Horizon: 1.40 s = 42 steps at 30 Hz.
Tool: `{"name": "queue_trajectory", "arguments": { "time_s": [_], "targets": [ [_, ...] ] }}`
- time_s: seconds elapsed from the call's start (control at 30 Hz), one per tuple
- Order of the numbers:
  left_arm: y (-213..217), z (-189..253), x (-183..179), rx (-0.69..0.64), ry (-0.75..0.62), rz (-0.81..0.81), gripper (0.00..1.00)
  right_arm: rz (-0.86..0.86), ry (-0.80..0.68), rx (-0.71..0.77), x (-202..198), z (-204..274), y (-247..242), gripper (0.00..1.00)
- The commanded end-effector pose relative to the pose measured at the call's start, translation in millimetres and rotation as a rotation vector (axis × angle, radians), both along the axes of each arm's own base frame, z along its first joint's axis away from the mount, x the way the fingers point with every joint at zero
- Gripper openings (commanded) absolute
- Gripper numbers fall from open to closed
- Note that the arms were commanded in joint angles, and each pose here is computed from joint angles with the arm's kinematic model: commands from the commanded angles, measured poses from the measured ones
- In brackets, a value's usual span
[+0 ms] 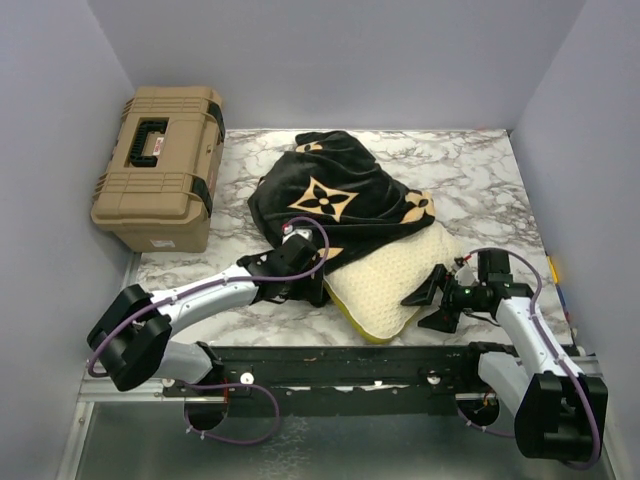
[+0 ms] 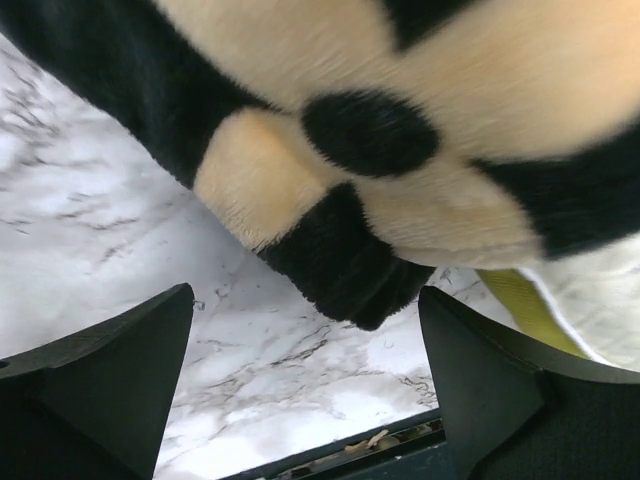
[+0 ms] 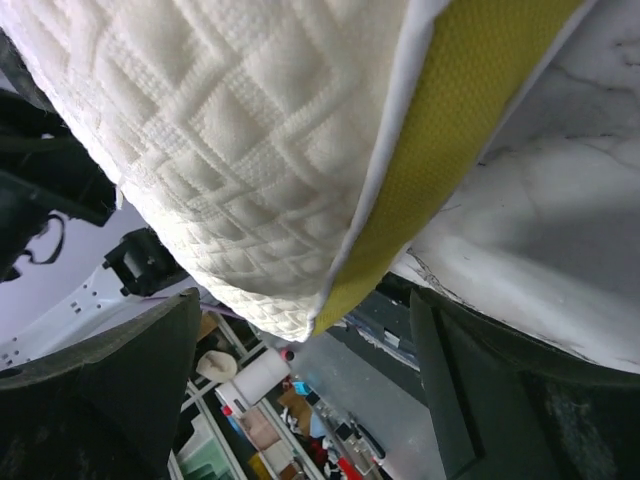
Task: Put the pillow into the pillowcase
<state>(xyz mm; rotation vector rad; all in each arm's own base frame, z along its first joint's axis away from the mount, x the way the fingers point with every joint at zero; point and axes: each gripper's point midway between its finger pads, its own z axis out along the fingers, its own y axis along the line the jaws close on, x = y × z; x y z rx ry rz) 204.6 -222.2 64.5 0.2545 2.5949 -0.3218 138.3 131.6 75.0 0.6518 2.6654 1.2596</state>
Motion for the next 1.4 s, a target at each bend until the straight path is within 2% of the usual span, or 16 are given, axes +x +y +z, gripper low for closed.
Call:
{"name": "queue_trajectory", "arguments": {
  "time_s": [0.0, 0.07, 0.13, 0.27, 0.3, 0.33, 0.37, 0.4, 0.43, 0.5, 0.53, 0.73, 0.83, 0.97, 1.2, 1.37],
  "targets": [
    [-38, 1, 5, -0.323, 0.036, 0.054, 0.94, 0.006, -0.007, 0.059, 3, -1, 7, 0.89],
    [-46, 0, 11, -0.403, 0.026, 0.061, 0.89, 0.0, 0.005, 0.07, 6, -10, 8, 0.89],
    [-58, 3, 16, -0.49, 0.013, 0.052, 0.76, -0.012, 0.012, 0.089, 11, -16, 9, 0.89],
    [-77, 9, 9, -0.637, 0.041, 0.026, 0.4, -0.059, -0.057, 0.14, 38, -14, 12, 0.81],
    [-77, 9, 6, -0.644, 0.053, 0.02, 0.28, -0.069, -0.094, 0.148, 46, -10, 12, 0.77],
    [-76, 8, 2, -0.647, 0.062, 0.019, 0.17, -0.086, -0.125, 0.153, 54, -8, 12, 0.7],
    [-73, 7, -1, -0.651, 0.066, 0.024, 0.06, -0.099, -0.161, 0.17, 61, -3, 13, 0.58],
    [-71, 10, -3, -0.663, 0.063, 0.028, 0.0, -0.112, -0.196, 0.203, 68, 3, 14, 0.46],
    [-70, 13, -5, -0.674, 0.064, 0.029, 0.0, -0.123, -0.227, 0.243, 74, 10, 17, 0.3],
    [-70, 24, -10, -0.709, 0.065, 0.016, 0.0, -0.141, -0.283, 0.311, 83, 25, 20, 0.07],
    [-72, 32, -13, -0.728, 0.065, 0.002, 0.0, -0.147, -0.323, 0.326, 89, 34, 20, 0.01],
    [-86, 76, -39, -0.724, 0.058, -0.164, 0.0, -0.189, -0.46, 0.338, 117, 80, 18, 0.0],
    [-96, 88, -65, -0.632, 0.038, -0.318, 0.0, -0.208, -0.5, 0.366, 122, 100, 22, 0.0],
    [-105, 85, -104, -0.559, 0.094, -0.461, 0.0, -0.196, -0.535, 0.39, 122, 113, 37, 0.0],
    [-117, 96, -164, -0.575, 0.154, -0.619, 0.0, -0.184, -0.531, 0.346, 123, 97, 57, 0.0],
    [-135, 111, -195, -0.575, 0.166, -0.701, 0.0, -0.073, -0.499, 0.302, 119, 78, 91, 0.0]
  ]
}}
